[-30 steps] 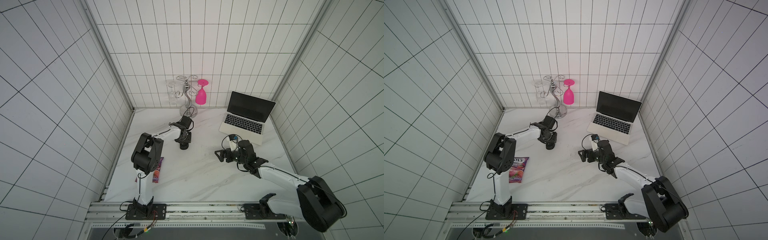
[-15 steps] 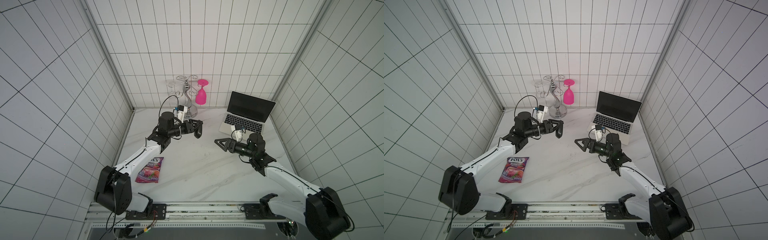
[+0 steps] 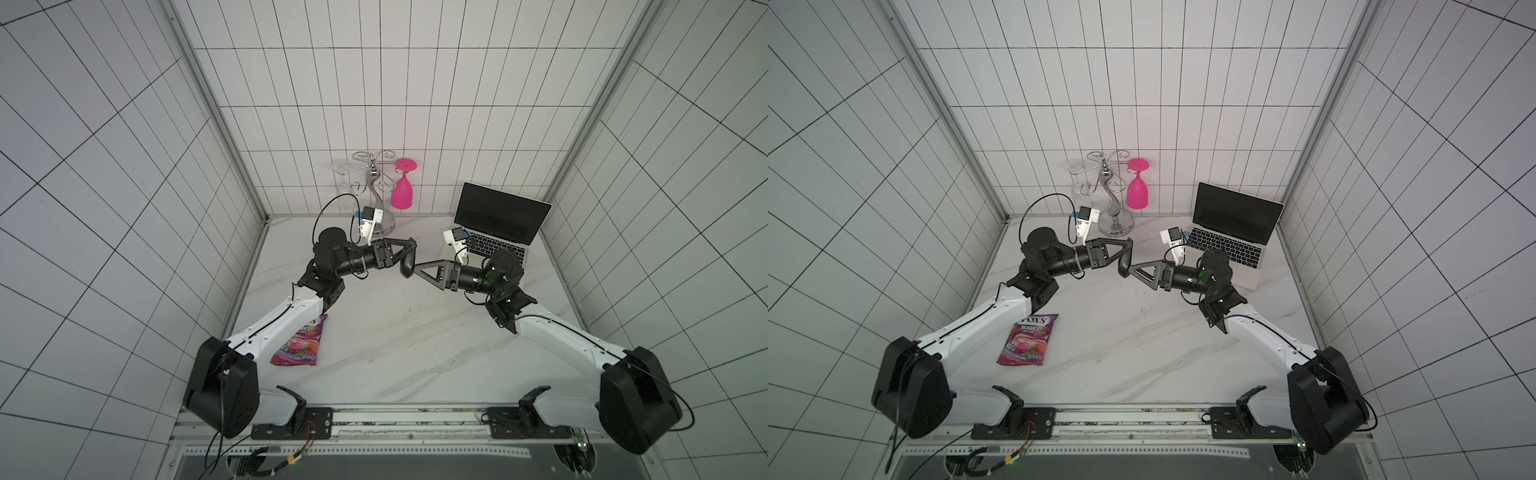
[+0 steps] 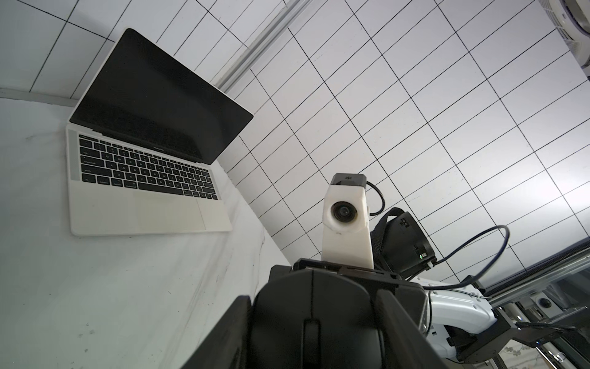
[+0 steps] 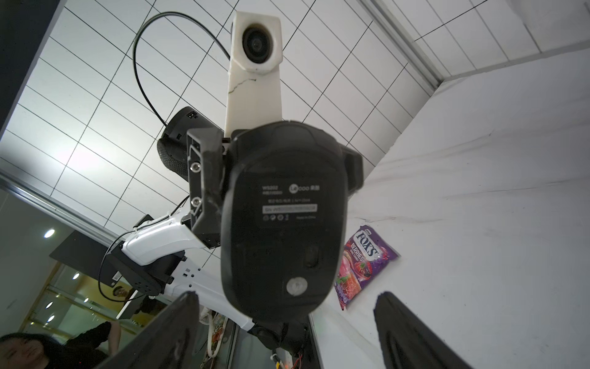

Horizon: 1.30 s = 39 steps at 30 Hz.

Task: Insert the wireless mouse receiver into the laptop
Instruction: Pick up the mouse from the center of the board.

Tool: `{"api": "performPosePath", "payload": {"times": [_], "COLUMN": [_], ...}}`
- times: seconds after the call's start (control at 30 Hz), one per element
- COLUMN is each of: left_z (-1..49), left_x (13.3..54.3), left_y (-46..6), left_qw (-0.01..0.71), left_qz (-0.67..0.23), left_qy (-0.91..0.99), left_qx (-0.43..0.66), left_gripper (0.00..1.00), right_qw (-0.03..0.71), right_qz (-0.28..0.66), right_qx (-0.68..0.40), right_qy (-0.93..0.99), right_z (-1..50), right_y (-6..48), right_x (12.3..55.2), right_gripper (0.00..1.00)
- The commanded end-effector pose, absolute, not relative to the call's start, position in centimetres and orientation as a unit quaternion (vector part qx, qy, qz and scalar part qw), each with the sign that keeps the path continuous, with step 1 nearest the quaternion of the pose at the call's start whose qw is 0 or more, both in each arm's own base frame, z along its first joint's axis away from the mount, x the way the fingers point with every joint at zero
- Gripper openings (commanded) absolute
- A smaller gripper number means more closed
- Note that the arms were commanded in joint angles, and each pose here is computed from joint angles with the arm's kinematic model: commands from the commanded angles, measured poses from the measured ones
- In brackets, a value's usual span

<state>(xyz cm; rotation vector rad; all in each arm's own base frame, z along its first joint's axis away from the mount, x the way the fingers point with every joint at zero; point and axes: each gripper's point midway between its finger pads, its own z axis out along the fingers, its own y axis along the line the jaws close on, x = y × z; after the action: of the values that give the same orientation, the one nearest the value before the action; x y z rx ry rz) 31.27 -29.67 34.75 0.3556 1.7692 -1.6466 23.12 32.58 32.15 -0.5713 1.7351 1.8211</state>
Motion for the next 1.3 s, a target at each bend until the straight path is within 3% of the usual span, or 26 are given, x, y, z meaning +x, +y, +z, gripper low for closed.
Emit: {"api": "performPosePath", "payload": {"times": [0.0, 0.23, 0.4, 0.43, 0.57, 0.63, 0.77, 0.93, 1.27], "left_z": [35.5, 35.3, 34.5, 34.1, 32.1, 30.6, 26.3, 22.7, 20.8], "left_x": [30.5, 30.2, 30.3, 30.4, 31.5, 32.2, 32.2, 30.0, 27.1], "left_y": [-30.1, -30.2, -30.1, -30.0, -28.2, -26.5, -23.8, -24.3, -28.7], "left_qw": [0.345, 0.341, 0.340, 0.339, 0.346, 0.341, 0.302, 0.219, 0.127], "left_qz": [-0.648, -0.654, -0.649, -0.645, -0.611, -0.585, -0.527, -0.487, -0.500], "left_qy": [0.661, 0.657, 0.664, 0.670, 0.705, 0.733, 0.794, 0.843, 0.844], "left_qx": [0.153, 0.153, 0.147, 0.143, 0.102, 0.067, 0.033, 0.068, 0.147], "left_gripper": [0.41, 0.41, 0.42, 0.47, 0.91, 0.98, 0.98, 0.91, 0.82], "right_qw": [0.275, 0.262, 0.257, 0.260, 0.272, 0.265, 0.311, 0.341, 0.356], "right_qz": [0.698, 0.713, 0.714, 0.710, 0.655, 0.603, 0.422, 0.234, 0.198], "right_qx": [-0.250, -0.263, -0.270, -0.272, -0.280, -0.280, -0.342, -0.405, -0.465], "right_qy": [0.612, 0.595, 0.592, 0.596, 0.647, 0.699, 0.780, 0.816, 0.786], "right_z": [34.4, 34.9, 34.5, 34.2, 30.4, 26.8, 19.9, 15.8, 15.6], "right_y": [33.7, 34.9, 35.0, 34.9, 34.4, 33.7, 30.7, 27.3, 28.0], "right_x": [22.0, 22.1, 21.8, 21.9, 22.4, 22.7, 23.4, 24.4, 22.8], "right_gripper": [0.82, 0.67, 0.43, 0.40, 0.36, 0.36, 0.34, 0.32, 0.32]}}
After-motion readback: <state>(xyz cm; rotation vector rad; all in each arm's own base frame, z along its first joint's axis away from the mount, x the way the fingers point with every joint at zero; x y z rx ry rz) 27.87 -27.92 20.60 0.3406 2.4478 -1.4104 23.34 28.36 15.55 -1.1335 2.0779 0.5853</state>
